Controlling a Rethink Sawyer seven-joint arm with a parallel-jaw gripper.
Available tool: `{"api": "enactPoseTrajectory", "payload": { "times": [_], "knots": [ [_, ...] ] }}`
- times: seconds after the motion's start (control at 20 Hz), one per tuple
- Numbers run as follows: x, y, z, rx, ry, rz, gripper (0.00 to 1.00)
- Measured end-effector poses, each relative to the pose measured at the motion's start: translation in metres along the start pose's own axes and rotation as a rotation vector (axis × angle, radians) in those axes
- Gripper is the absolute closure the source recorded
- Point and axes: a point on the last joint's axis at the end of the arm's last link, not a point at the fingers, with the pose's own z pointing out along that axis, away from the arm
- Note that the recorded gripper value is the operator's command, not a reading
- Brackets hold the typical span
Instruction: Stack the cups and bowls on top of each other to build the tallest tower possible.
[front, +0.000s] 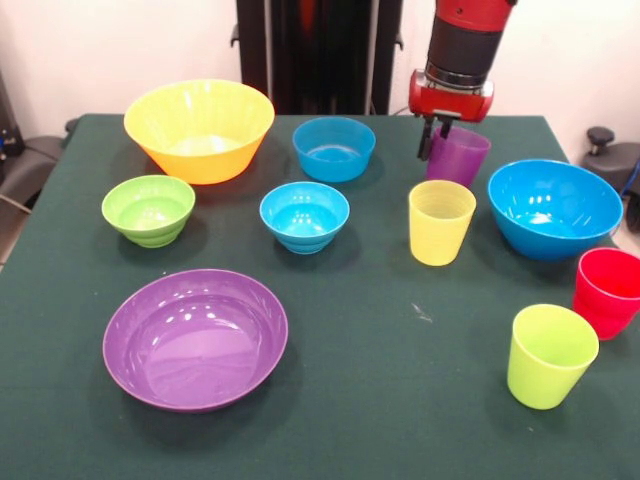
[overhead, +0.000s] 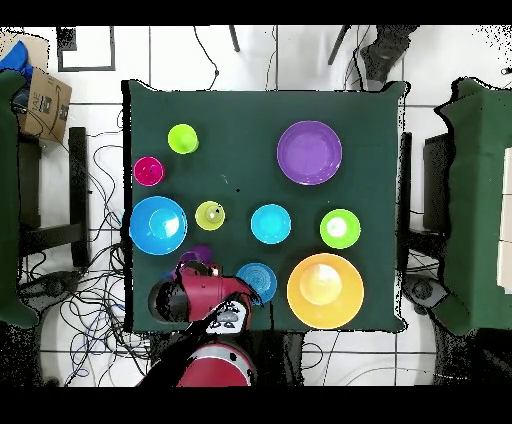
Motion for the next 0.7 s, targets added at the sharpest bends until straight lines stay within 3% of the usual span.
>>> {"api": "enactPoseTrajectory", "payload": {
  "times": [0.25,0.7],
  "knots": [
    [-0.005,-0.004,0.002,-0.011,-0.029,-0.001,1.00],
    [-0.005,-0.013,-0.006,-0.040,-0.012,0.034,1.00]
  ]
}}
